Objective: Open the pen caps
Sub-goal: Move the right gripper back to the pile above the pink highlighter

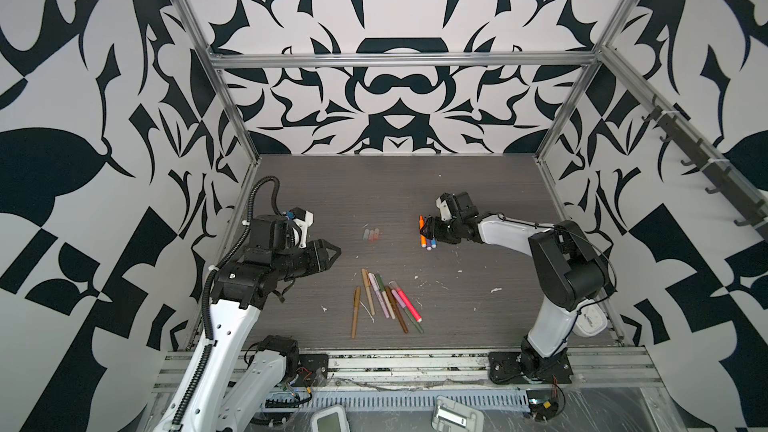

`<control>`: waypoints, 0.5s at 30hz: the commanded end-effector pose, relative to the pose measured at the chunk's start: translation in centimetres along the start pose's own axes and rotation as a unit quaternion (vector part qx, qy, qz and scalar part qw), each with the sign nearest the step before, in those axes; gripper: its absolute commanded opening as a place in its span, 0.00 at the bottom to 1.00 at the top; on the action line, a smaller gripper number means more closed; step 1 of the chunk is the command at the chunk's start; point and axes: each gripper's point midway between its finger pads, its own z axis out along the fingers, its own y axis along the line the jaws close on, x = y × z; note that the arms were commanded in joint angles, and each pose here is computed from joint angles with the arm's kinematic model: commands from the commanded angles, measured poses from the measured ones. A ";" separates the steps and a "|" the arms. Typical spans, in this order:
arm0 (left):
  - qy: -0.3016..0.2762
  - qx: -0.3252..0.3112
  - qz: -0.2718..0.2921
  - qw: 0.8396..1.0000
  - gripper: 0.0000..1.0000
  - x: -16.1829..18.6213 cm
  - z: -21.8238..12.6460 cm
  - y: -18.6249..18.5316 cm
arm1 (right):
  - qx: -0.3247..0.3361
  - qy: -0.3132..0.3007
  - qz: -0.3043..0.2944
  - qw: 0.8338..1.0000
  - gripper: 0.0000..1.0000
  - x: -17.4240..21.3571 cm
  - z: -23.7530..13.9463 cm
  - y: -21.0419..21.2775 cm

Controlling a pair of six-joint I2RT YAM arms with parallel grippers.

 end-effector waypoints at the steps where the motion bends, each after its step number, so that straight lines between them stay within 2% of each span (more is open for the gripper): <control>1: 0.009 -0.006 -0.008 1.000 0.47 0.5 0.2 0.5 | -0.012 -0.011 -0.009 1.000 0.63 -1.2 -0.4 1.0; 8: 0.009 -0.007 -0.008 1.000 0.47 0.5 0.2 0.5 | 0.017 -0.027 -0.005 0.999 0.66 -1.5 -1.2 0.1; 15: -0.004 -0.019 -0.004 1.000 0.46 0.4 0.0 0.9 | 0.040 -0.054 -0.029 0.997 0.68 -0.5 -6.1 0.1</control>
